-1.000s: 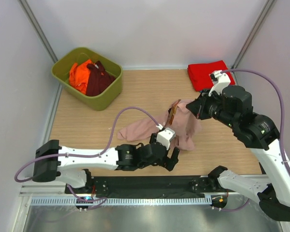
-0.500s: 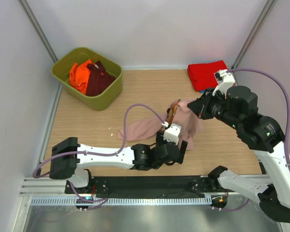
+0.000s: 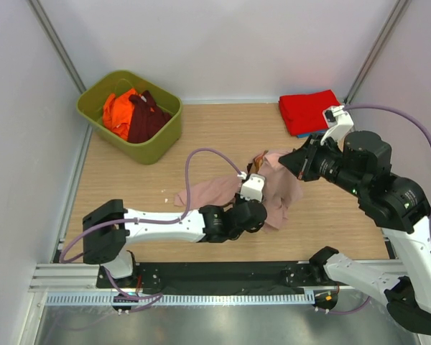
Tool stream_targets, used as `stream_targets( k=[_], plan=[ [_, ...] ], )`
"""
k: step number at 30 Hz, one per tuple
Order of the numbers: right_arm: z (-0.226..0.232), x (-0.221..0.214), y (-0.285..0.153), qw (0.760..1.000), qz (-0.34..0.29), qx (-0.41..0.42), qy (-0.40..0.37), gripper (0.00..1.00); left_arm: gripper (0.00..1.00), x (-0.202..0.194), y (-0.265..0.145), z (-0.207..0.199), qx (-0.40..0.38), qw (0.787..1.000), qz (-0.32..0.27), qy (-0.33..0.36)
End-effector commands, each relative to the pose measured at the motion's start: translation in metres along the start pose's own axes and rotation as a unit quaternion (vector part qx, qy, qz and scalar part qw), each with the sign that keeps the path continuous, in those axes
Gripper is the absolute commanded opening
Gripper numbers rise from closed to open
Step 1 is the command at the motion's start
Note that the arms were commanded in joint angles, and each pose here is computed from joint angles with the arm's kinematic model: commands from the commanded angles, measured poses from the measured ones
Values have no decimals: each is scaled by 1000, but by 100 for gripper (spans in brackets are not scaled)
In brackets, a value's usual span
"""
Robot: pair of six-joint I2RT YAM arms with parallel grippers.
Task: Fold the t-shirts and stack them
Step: Flatten the tshirt out
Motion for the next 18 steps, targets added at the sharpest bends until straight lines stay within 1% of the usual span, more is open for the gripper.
stream_targets(
  k=[1, 2, 3, 6, 7, 8, 10, 11, 13, 14, 16, 17, 18],
  plan=[
    [8, 16, -14, 999, -43, 24, 3, 1, 16, 35, -16, -12, -19, 997, -64, -27],
    [7, 15, -15, 999, -41, 22, 2, 1, 5, 35, -17, -10, -18, 998, -63, -25],
    [7, 15, -15, 999, -42, 19, 1, 1, 0, 35, -18, -9, -18, 997, -64, -27],
    [4, 12, -13, 999, -38, 10, -4, 1, 0, 34, -25, 0, -16, 997, -67, -42],
    [2, 11, -12, 999, -35, 2, -4, 1, 0, 39, -33, 2, -20, 996, -74, -54],
    [1, 10, -13, 1000, -30, 0, -9, 1, 0, 34, -35, 10, -15, 996, -72, -58],
    [-4, 8, -11, 999, -26, -24, -13, 1, 0, 38, -44, 19, -7, 994, -84, -68],
    [-5, 8, -11, 999, -26, -26, -20, 1, 0, 46, -56, 24, -11, 992, -94, -79],
    [-5, 7, -8, 999, -19, -24, -27, 1, 0, 48, -66, 39, 11, 992, -102, -74],
    [-3, 7, -8, 999, -14, -13, -32, 1, 0, 58, -79, 43, 7, 990, -113, -82],
    [3, 4, -1, 998, 9, 28, -54, 1, 0, 69, -93, 52, 19, 988, -133, -81],
    [10, 1, 0, 996, 27, 69, -58, 1, 0, 77, -105, 59, 19, 987, -141, -81],
    [13, 0, 4, 994, 37, 84, -64, 1, 0, 85, -114, 62, 18, 985, -151, -77]
  ],
)
Point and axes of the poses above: each gripper's point midway between its finger pads, its own y axis out along the fingers, its own z axis along the line the jaws close on, x = y × z, the point moved 8 cm from there along -y, back along the fingers, and after that the axes turned 10 degrees about -y, right-handed, at the moved point
